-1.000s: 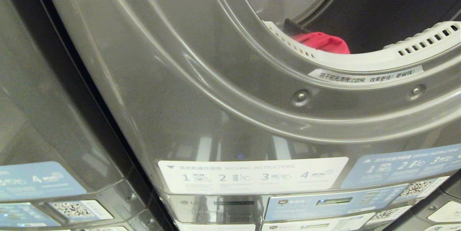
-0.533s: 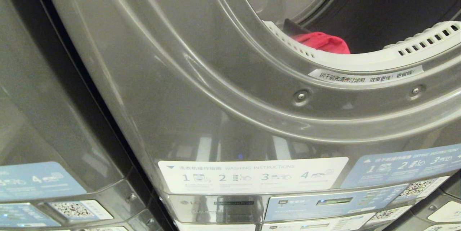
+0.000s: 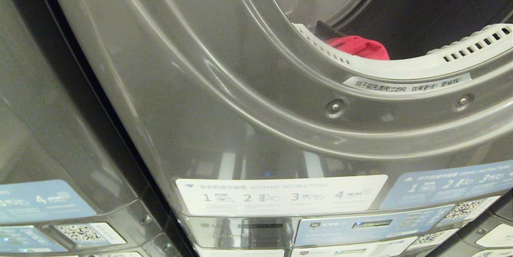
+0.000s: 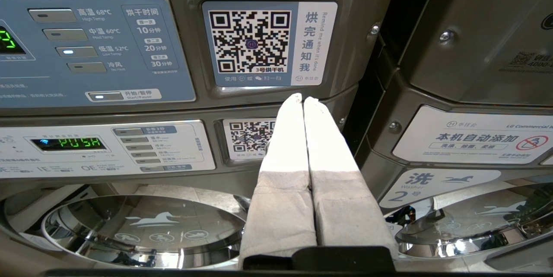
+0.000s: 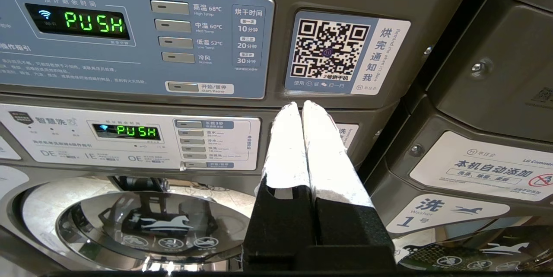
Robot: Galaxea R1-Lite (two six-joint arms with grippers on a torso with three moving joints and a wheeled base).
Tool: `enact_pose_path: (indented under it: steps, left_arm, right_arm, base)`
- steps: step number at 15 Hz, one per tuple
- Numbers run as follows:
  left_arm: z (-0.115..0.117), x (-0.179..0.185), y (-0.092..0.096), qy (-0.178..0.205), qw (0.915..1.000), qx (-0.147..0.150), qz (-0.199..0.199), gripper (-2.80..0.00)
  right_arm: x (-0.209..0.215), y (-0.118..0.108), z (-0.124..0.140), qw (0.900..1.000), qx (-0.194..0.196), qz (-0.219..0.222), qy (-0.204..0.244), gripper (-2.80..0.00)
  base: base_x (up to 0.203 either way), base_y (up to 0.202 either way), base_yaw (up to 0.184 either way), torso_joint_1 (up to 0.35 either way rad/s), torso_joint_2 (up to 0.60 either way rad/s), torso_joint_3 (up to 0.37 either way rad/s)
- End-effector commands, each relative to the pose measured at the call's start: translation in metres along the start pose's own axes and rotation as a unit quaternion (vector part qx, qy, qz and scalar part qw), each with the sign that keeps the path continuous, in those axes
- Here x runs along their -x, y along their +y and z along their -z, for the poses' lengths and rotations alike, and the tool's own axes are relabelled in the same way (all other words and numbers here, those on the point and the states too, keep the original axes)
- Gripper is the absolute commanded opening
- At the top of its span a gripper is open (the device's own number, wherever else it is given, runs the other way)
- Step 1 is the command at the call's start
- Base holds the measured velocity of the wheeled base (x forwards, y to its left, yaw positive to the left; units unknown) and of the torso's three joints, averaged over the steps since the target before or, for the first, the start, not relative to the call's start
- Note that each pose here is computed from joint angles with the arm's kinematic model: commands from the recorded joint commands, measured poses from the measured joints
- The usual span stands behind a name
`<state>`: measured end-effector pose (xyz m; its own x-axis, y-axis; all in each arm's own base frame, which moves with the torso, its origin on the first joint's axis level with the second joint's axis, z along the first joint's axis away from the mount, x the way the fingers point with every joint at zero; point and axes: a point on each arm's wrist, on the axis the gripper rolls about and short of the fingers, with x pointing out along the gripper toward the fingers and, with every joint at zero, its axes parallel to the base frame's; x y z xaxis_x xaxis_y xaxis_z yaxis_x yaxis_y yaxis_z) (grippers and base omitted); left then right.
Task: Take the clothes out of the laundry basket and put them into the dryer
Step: Close the dryer
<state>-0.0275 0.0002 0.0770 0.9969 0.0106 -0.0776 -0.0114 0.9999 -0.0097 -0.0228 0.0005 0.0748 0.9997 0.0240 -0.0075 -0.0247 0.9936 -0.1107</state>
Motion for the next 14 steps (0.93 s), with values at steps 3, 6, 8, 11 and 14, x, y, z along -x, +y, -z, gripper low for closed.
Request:
enact_pose_path:
  steps: [3,6,8,11,14]
  left_arm:
    - [0.0000,0.0000,0.0000,0.000,1.0000,0.000,-0.001,-2.80]
    - [0.0000,0.0000,0.0000,0.000,1.0000,0.000,0.000,-2.80]
    - [0.0000,0.0000,0.0000,0.000,1.0000,0.000,-0.001,-2.80]
    - [0.0000,0.0000,0.0000,0.000,1.0000,0.001,0.000,-2.80]
    - [0.0000,0.0000,0.0000,0.000,1.0000,0.001,0.000,-2.80]
  right_arm:
    - [-0.0001,0.0000,-0.0003,1.000,0.000,0.000,-0.001,-2.80]
    - [0.0000,-0.0001,-0.0007,1.000,-0.010,0.000,-0.001,-2.80]
    - [0.0000,-0.0001,-0.0008,1.000,-0.029,0.001,-0.002,-2.80]
    - [0.0000,-0.0003,-0.0008,0.999,-0.052,0.004,-0.002,-2.80]
    - [0.0000,-0.0003,-0.0008,0.999,-0.052,0.004,-0.002,-2.80]
  base:
    - [0.000,0.000,0.000,0.000,0.00,0.000]
    - [0.000,0.000,0.000,-0.033,0.09,0.038]
    - [0.000,0.000,0.000,-0.049,0.12,0.057]
    - [0.000,0.000,0.000,-0.055,0.12,0.063]
    - [0.000,0.000,0.000,-0.056,0.12,0.064]
